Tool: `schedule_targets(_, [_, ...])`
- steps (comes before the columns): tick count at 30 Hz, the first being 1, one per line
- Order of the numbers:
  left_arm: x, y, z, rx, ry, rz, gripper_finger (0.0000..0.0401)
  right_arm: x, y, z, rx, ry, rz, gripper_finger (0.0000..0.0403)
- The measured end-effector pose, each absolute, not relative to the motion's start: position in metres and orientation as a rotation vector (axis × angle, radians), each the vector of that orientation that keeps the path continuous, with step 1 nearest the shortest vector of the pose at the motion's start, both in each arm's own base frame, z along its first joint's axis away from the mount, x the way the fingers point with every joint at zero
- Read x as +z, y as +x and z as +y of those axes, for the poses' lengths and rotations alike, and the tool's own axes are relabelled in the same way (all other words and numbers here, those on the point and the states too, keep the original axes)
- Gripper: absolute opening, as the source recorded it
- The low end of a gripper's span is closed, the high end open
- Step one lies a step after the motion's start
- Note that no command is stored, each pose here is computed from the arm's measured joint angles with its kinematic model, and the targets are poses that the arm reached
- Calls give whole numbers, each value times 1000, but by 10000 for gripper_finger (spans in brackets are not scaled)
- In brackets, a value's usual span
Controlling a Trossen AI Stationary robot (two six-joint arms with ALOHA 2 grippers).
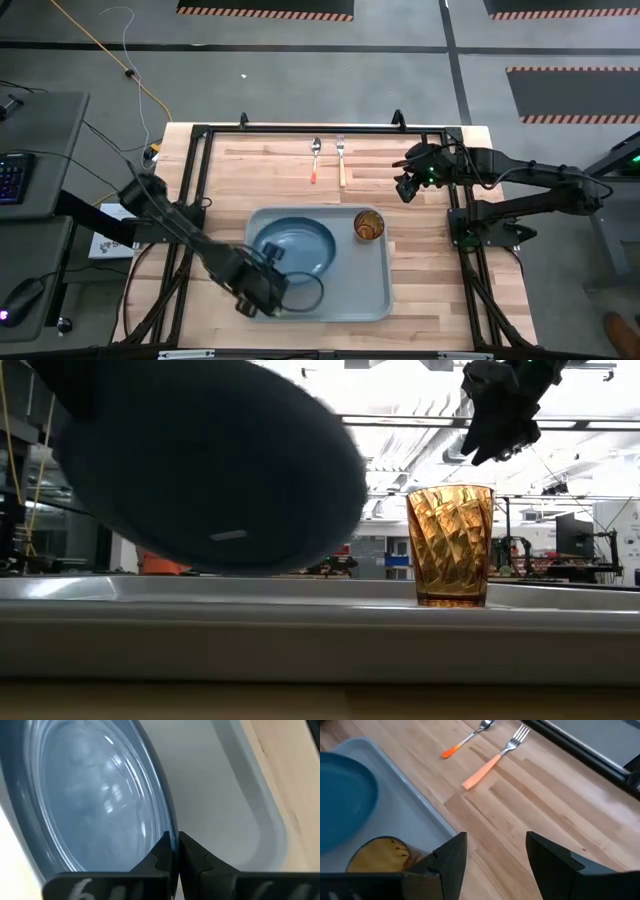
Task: Pick and place plate/cup/fork/spoon on tray
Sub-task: Put the blue plate on the gray serving tray to the bottom left of the brown glass, then put the orange fork on the gray serving tray to the left of the blue plate
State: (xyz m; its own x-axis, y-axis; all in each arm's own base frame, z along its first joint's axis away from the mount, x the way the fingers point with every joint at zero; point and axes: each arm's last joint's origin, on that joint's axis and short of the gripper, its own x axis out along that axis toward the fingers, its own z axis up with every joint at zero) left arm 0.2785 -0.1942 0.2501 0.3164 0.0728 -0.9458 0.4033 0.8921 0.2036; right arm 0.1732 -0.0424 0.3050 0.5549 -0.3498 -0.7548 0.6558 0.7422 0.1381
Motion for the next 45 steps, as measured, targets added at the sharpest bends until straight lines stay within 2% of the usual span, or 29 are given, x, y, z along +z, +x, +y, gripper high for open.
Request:
schedule_targets(8, [210,304,-206,-271,614,1313,1,305,174,-43,-587,490,771,195])
schedule_targets(12, [194,313,-211,-325,681,1272,3,306,175,-44,-585,501,751,195])
schedule_targets(23, [170,317,-219,-332,640,1289,15,307,175,-44,-606,553,732,195])
schedule_targets(37, [171,317,-212,-307,486,1386,100,307,176,-44,-615,548,722,195])
schedule_targets(45, [190,323,-200,-357,377,1399,153,307,176,-44,-614,545,723,195])
